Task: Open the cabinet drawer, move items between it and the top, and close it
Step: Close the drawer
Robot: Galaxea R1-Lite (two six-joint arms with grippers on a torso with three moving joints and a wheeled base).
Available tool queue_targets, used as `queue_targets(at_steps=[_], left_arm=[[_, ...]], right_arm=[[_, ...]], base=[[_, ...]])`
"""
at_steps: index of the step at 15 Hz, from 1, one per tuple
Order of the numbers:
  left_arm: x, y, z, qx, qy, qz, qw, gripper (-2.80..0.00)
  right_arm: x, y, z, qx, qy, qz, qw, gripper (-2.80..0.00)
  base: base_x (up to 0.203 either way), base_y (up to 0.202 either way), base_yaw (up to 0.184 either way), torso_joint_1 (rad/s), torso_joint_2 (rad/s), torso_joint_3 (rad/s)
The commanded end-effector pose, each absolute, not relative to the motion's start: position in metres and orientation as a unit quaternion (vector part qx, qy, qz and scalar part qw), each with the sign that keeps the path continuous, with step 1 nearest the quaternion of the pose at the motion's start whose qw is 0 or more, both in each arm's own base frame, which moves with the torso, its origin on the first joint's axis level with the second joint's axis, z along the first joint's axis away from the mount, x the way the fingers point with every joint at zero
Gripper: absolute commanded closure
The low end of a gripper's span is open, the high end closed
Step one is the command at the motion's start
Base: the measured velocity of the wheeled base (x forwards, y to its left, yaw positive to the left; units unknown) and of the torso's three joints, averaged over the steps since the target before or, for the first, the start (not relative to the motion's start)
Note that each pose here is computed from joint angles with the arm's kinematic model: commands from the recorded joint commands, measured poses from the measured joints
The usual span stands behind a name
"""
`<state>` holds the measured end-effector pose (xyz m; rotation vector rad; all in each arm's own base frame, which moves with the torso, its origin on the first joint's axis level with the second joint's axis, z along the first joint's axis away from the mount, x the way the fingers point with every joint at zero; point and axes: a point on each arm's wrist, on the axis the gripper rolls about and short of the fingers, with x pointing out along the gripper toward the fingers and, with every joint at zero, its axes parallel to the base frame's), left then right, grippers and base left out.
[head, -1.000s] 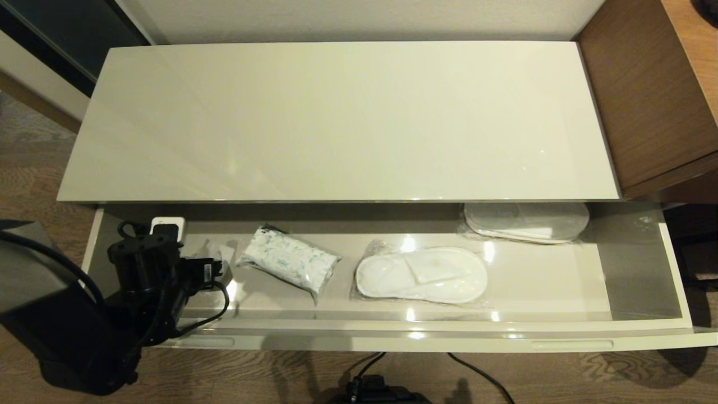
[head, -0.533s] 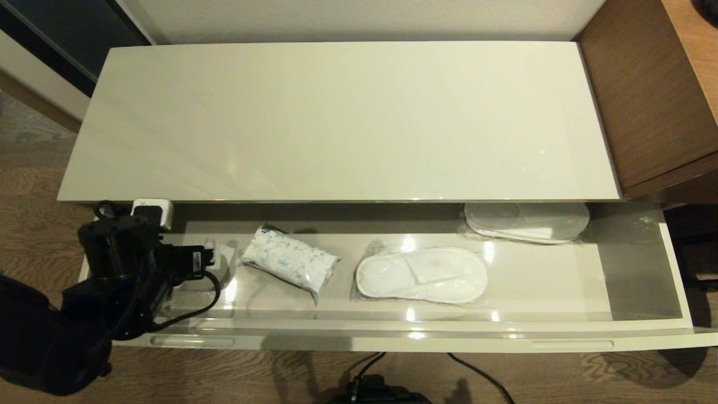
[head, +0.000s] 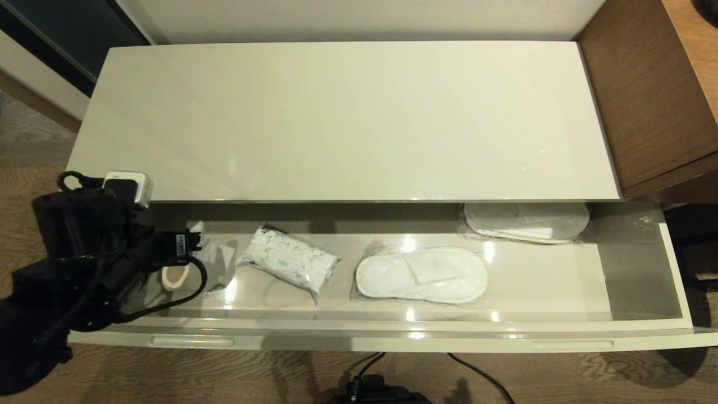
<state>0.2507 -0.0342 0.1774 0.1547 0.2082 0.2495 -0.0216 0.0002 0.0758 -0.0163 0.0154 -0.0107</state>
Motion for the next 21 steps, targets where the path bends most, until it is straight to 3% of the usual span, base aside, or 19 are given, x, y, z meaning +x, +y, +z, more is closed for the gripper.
queue_targets(at_steps=[1, 3, 4, 5, 13, 21], left_arm=[[0.229, -0.035, 0.204, 0.073, 0.086, 0.116, 0.987, -2.80], [0.219, -0.035, 0.217, 0.074, 0.090, 0.113, 0.987, -2.80], [0.214, -0.034, 0.223, 0.076, 0.099, 0.113, 0.986, -2.21], [0.213, -0.033, 0.225, 0.076, 0.100, 0.113, 0.986, 0.00], [0.156, -0.022, 0.276, 0.083, 0.122, 0.114, 0.982, 0.00], [0.129, -0.016, 0.273, 0.086, 0.157, 0.112, 0.977, 0.00]], right_arm=[[-0.021, 0.000, 0.075, -0.008, 0.009, -0.005, 1.000, 0.00], [-0.021, 0.000, 0.075, -0.008, 0.009, -0.005, 1.000, 0.00], [-0.021, 0.000, 0.075, -0.008, 0.009, -0.005, 1.000, 0.00], [-0.021, 0.000, 0.075, -0.008, 0.009, -0.005, 1.000, 0.00], [-0.022, 0.000, 0.076, -0.008, 0.008, -0.005, 1.000, 0.00], [-0.021, 0.000, 0.075, -0.008, 0.009, -0.005, 1.000, 0.00]], base=[[0.000, 0.000, 0.000, 0.000, 0.00, 0.000], [0.000, 0.000, 0.000, 0.000, 0.00, 0.000], [0.000, 0.000, 0.000, 0.000, 0.00, 0.000], [0.000, 0.000, 0.000, 0.000, 0.00, 0.000], [0.000, 0.000, 0.000, 0.000, 0.00, 0.000], [0.000, 0.000, 0.000, 0.000, 0.00, 0.000]])
